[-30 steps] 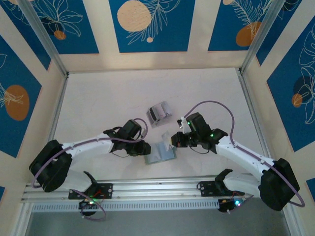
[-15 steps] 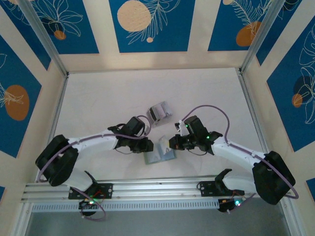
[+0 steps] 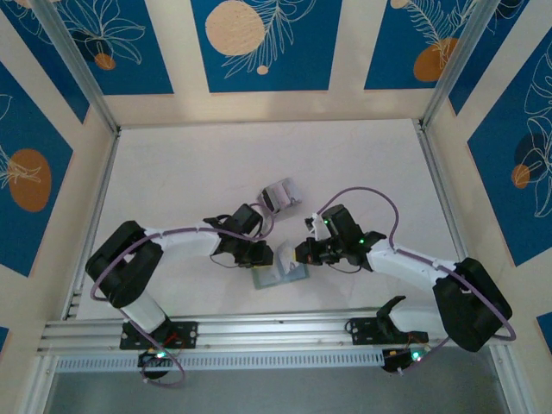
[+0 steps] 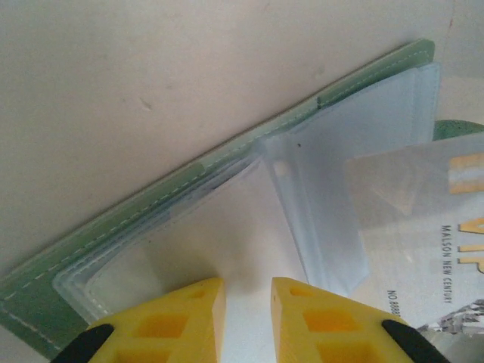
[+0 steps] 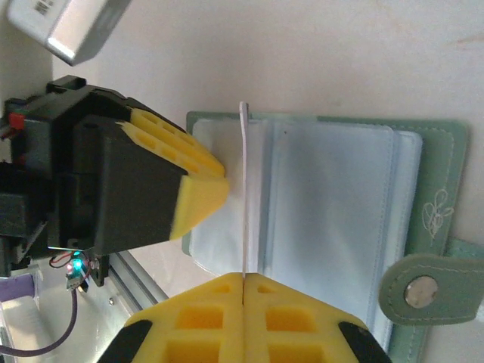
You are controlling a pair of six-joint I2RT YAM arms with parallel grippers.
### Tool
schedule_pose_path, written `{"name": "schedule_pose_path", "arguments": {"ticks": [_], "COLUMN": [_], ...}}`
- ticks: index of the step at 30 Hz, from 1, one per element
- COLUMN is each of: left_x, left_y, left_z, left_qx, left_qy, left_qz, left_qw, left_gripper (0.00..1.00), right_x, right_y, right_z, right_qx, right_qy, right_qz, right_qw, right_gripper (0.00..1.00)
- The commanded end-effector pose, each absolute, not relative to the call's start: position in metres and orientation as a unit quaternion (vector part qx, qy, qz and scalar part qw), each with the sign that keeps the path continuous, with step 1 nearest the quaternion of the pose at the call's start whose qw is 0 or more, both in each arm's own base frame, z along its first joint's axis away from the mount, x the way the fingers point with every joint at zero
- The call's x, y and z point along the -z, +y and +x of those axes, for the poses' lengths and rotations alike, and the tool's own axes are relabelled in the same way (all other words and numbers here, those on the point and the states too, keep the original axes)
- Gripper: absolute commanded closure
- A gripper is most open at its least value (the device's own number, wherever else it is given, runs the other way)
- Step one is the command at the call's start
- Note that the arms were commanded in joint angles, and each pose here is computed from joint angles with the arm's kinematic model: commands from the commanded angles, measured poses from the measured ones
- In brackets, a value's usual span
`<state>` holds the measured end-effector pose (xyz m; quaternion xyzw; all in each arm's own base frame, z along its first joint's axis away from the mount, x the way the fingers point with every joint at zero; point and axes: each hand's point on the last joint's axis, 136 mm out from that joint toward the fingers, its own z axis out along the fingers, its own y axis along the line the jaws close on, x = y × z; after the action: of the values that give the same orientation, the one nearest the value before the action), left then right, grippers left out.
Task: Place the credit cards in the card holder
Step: Insert the credit card into the card slot.
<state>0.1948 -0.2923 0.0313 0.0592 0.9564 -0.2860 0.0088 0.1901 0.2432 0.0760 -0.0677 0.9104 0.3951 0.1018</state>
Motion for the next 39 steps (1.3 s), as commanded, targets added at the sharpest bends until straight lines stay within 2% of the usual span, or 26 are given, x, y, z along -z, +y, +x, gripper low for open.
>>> {"name": "schedule_pose_path", "arguments": {"ticks": [1, 22, 39], "left_x": [-0.023, -0.011, -0.012], "left_y": [-0.277, -0.263, -0.266], "left_z": [0.183, 0.175, 0.174], "left_qx": [0.257, 0.245, 0.252], "left_qy": [0.964, 0.969, 0.966], "left_qz": [0.061, 0.046, 0.049], "left_qw": [0.004, -0.001, -0.002], "left_gripper": [0.77, 0.78, 0.78], "right_x": [-0.072, -0.053, -0.041], "right_y": [0.246, 0.26, 0.27], "right_z": [0.184, 0.168, 0.184], "right_qx": [-0.413, -0.46, -0.455], "right_qy": [0.904, 0.883, 0.886], "right_qz": [-0.075, -0.09, -0.089], "right_qw": [0.082, 0.005, 0.001], "right_gripper": [1.0, 1.0, 1.0]}}
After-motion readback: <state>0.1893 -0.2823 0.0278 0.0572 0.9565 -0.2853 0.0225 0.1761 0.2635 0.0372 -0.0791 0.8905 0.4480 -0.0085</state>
